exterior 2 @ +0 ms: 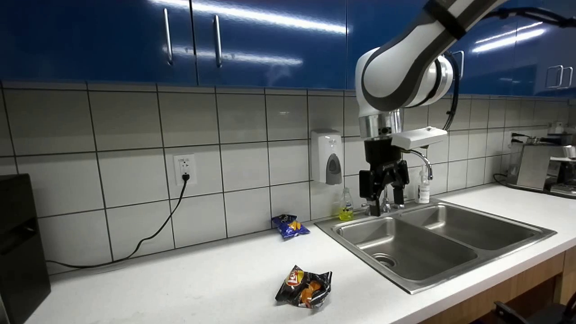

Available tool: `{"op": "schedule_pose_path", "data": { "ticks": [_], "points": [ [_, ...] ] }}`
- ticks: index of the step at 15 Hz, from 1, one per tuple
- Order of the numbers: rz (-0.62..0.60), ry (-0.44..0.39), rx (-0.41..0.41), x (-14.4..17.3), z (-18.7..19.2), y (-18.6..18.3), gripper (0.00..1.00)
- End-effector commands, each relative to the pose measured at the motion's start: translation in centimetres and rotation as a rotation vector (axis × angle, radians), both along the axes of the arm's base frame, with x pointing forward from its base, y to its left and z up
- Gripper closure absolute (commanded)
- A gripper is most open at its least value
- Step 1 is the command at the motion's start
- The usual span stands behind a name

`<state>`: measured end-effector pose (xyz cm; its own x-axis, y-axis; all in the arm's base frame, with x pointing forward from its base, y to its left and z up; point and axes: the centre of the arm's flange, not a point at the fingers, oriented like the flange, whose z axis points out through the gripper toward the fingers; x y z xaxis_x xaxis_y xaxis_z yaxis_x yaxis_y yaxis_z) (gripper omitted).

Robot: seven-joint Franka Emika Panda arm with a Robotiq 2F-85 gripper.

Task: Put the black packet inside the sink

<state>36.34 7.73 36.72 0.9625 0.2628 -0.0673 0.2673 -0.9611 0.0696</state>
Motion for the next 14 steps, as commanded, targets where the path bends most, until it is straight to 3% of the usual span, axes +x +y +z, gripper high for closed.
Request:
{"op": "schedule_pose_path", "data": {
  "ticks": [1, 8, 14],
  "points": [
    [0.063, 0.008, 0.029, 2.0, -3.5, 1.4, 0.00],
    [0.200, 0.057, 0.127, 3.5, -9.4, 4.0, 0.00],
    [0.312, 0.070, 0.126, 5.2, -12.3, 5.9, 0.00]
  ]
}}
